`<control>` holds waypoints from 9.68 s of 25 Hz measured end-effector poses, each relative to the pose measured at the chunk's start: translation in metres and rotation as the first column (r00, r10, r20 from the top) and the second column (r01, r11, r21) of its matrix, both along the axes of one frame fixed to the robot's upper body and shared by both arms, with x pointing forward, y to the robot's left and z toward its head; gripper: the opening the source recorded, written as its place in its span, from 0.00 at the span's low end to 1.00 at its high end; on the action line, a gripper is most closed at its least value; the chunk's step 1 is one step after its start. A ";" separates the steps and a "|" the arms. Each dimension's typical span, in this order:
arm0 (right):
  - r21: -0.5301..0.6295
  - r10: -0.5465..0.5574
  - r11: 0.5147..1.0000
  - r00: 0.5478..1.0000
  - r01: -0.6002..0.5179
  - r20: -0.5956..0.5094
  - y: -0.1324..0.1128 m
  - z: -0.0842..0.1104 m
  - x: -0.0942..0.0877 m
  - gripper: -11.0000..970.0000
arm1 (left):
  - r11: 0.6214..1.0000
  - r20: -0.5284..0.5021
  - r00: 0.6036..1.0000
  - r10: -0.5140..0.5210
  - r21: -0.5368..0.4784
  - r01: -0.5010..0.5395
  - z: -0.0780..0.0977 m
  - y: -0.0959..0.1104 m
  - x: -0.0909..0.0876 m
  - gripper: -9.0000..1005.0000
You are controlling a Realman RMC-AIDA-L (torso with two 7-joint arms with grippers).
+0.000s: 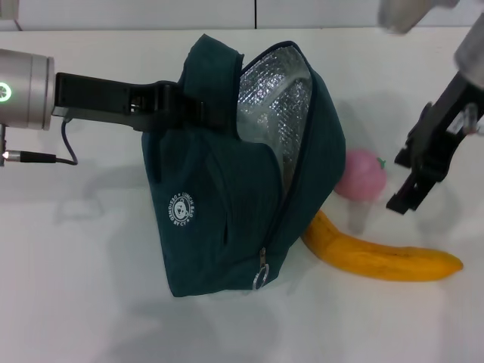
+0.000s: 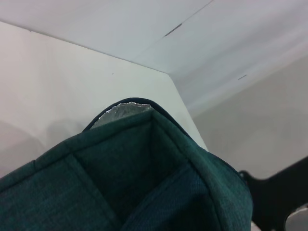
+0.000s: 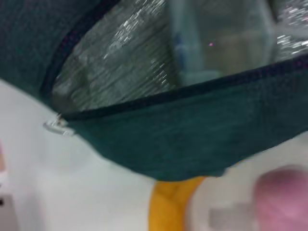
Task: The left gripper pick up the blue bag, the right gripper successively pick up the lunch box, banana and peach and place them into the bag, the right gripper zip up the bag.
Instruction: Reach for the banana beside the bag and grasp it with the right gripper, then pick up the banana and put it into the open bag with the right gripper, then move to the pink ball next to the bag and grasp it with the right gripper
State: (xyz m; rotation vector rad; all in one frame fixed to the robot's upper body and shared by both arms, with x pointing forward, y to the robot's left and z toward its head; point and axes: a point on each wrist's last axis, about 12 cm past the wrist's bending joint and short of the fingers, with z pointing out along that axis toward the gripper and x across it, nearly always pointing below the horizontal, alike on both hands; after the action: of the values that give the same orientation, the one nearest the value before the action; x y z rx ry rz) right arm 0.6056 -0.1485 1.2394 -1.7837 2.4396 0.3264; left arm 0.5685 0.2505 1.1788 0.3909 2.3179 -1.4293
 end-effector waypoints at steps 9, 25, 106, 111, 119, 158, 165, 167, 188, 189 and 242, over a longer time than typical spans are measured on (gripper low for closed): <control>-0.022 0.059 0.998 0.998 -0.060 -0.026 0.017 -0.014 -0.010 0.81 | 1.000 0.005 1.000 -0.002 -0.012 0.002 0.002 -0.001 0.001 0.04; -0.064 0.120 0.990 0.992 -0.122 -0.040 0.034 -0.037 -0.015 0.78 | 1.000 0.011 1.000 -0.004 -0.022 0.005 0.005 -0.003 0.003 0.04; -0.156 0.193 0.967 0.979 -0.202 -0.073 0.059 -0.079 -0.027 0.44 | 1.000 0.007 1.000 -0.004 -0.026 0.004 -0.002 -0.001 0.000 0.04; -0.157 0.174 0.969 0.977 -0.192 -0.122 0.052 -0.071 -0.029 0.43 | 1.000 0.007 1.000 -0.003 -0.024 0.003 -0.002 0.000 -0.001 0.04; -0.160 0.069 0.983 0.990 -0.089 -0.126 0.020 -0.050 -0.023 0.43 | 1.000 0.012 1.000 -0.001 -0.023 0.002 -0.002 0.001 -0.001 0.04; 0.898 -0.209 0.414 0.944 -0.151 0.256 -0.054 0.030 -0.012 0.44 | 0.998 0.031 0.999 -0.008 -0.058 0.010 -0.004 0.004 -0.006 0.04; 0.966 -0.237 0.236 0.957 -0.110 0.167 -0.052 -0.005 -0.004 0.45 | 0.998 0.030 0.999 -0.011 -0.062 0.013 -0.005 0.002 -0.007 0.04; 0.972 -0.239 0.220 0.961 -0.085 0.138 -0.050 -0.019 -0.003 0.45 | 0.998 0.030 0.999 -0.012 -0.063 0.014 -0.005 0.001 -0.007 0.04; 0.964 -0.153 0.262 0.985 -0.038 0.080 -0.017 -0.069 -0.012 0.46 | 0.998 0.028 1.000 -0.004 -0.063 0.006 -0.005 0.003 -0.007 0.04; 0.965 -0.159 0.259 0.984 -0.037 0.081 -0.019 -0.069 -0.012 0.46 | 0.998 0.028 1.000 -0.004 -0.063 0.005 -0.005 0.003 -0.007 0.04; 0.947 -0.455 0.320 0.878 0.007 0.147 -0.142 -0.067 -0.012 0.88 | 0.997 0.022 0.999 0.038 -0.067 -0.036 -0.008 0.016 -0.010 0.04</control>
State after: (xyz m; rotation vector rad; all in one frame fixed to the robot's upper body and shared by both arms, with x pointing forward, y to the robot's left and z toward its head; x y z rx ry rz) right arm 0.5934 -0.2904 1.1724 -0.7989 1.5339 0.9796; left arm 0.5584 0.2663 1.1708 0.3420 2.2406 -1.4720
